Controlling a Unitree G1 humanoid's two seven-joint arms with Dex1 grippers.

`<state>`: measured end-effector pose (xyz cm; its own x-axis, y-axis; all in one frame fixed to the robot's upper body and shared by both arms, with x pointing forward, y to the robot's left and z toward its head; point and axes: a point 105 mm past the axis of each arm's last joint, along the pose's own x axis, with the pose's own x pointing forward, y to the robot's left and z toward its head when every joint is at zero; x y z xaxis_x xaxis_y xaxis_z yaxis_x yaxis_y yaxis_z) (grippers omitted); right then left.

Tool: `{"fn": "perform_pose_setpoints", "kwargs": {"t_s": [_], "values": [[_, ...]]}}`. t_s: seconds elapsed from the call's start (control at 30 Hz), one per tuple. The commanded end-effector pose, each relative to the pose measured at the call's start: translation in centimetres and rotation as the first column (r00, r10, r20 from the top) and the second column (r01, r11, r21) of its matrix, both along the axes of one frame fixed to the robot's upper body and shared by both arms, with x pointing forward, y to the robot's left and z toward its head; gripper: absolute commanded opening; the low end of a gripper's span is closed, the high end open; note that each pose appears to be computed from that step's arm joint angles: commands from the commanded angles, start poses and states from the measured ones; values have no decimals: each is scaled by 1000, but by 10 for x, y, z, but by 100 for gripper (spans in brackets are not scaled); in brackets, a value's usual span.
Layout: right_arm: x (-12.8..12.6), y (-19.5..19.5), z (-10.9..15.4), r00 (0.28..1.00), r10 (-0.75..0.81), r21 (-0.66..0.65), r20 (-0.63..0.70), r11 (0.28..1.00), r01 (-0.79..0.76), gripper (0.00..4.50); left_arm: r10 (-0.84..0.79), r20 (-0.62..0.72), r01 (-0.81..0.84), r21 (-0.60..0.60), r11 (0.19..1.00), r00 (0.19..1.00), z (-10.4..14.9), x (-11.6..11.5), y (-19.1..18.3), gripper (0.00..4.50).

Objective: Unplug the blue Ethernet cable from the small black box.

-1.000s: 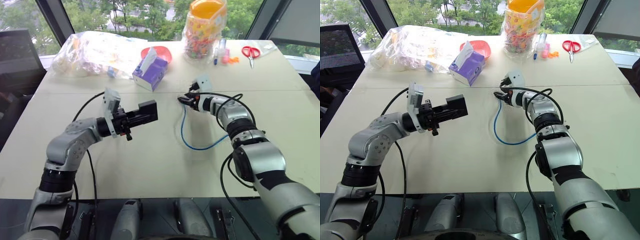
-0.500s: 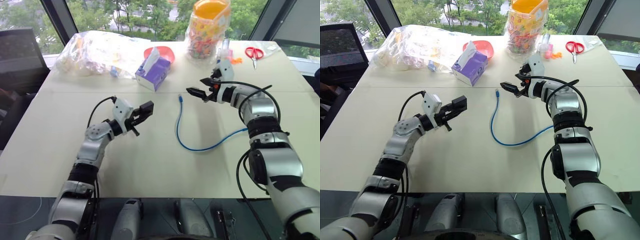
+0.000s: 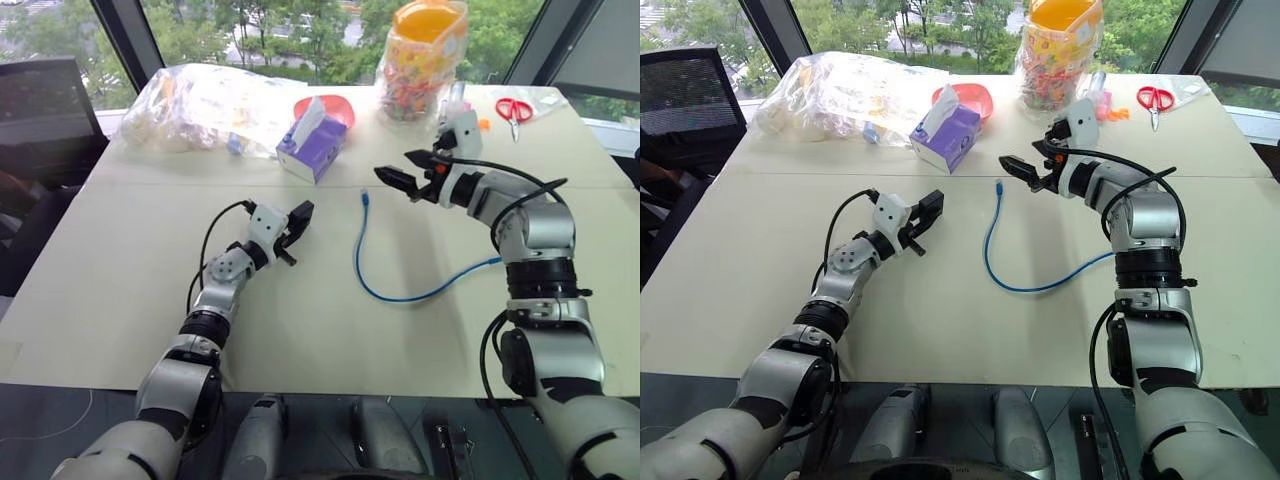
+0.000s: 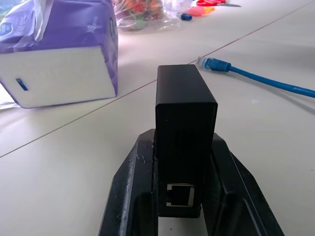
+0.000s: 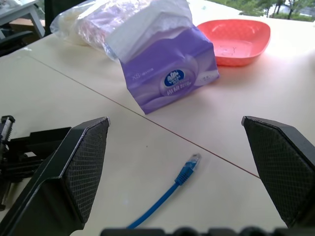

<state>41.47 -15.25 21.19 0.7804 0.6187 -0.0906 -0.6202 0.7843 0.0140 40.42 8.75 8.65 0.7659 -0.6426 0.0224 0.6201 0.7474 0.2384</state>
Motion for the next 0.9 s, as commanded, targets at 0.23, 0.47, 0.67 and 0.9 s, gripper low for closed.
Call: {"fn": "perform_pose_setpoints", "kwargs": {"t_s": [0.23, 0.47, 0.67, 0.9], "values": [[-1, 10, 17, 998, 31, 22, 57, 999, -32, 450, -20, -203, 12, -44, 999, 979, -40, -19, 11, 441], [-9, 16, 20, 993, 110, -4, 48, 994, -110, 450, -118, -232, 90, -126, 988, 966, -21, -40, 22, 441], [-16, 13, 23, 984, 170, -51, 53, 985, -167, 450, -205, -275, 158, -184, 970, 939, 8, -74, 49, 441], [-47, 17, 20, 930, 369, -151, -7, 919, -366, 450, -260, -262, 228, -146, 963, 929, 46, -112, 72, 441]]}}
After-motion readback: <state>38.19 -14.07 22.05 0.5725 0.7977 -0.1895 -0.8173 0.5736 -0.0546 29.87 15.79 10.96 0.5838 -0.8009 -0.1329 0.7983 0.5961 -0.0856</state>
